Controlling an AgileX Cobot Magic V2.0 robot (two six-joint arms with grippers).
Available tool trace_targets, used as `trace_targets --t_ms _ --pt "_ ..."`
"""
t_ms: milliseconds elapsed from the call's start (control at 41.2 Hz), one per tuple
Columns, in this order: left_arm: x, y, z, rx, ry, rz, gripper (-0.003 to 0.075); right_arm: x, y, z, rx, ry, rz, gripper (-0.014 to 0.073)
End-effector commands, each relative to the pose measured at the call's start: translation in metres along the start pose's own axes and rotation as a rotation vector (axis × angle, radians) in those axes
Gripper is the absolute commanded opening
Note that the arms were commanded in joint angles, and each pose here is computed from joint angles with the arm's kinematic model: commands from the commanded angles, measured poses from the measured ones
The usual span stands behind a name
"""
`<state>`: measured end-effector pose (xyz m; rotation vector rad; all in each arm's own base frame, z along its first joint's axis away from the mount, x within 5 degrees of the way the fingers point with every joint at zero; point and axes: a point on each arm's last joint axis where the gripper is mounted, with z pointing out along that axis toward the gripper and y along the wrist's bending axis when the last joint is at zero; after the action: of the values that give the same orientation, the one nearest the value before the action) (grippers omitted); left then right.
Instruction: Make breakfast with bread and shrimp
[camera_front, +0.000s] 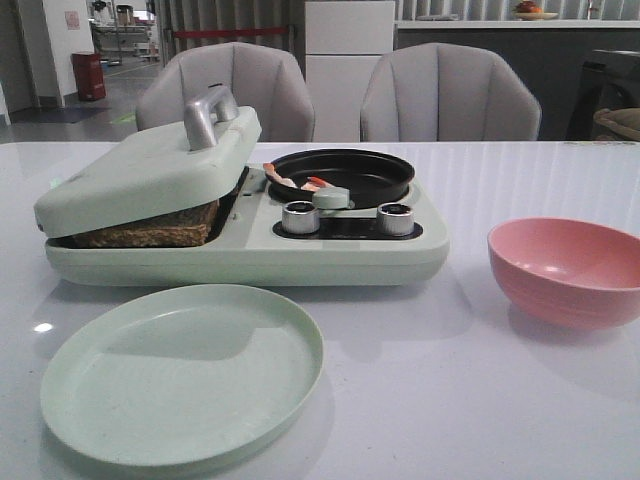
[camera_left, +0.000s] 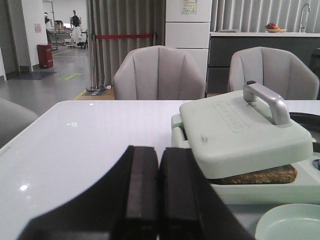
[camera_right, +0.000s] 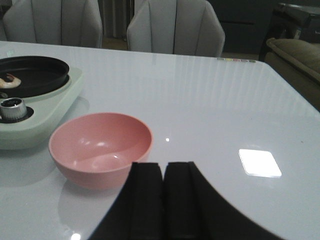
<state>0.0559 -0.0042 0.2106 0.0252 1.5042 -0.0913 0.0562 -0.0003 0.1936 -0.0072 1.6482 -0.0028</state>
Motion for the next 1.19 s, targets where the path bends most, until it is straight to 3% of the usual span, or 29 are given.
trace_targets --t_ms 0,970,1164 --pt "0.0012 0.0004 -0.0014 0.002 -0.085 -0.008 0.0101 -0.017 0.001 -0.0032 -0.009 -0.224 0.006 0.0084" --pt "0.0012 0.0004 -0.0014 0.002 -0.085 -0.008 0.0101 -0.0254 0.0003 -0.0055 -0.009 -0.316 0.057 0.0084" --pt "0.0012 0.0004 -0.0014 0.002 -0.085 -0.008 0.0101 -0.0224 0.0005 -0.0045 -0.01 -0.281 0.057 0.0084"
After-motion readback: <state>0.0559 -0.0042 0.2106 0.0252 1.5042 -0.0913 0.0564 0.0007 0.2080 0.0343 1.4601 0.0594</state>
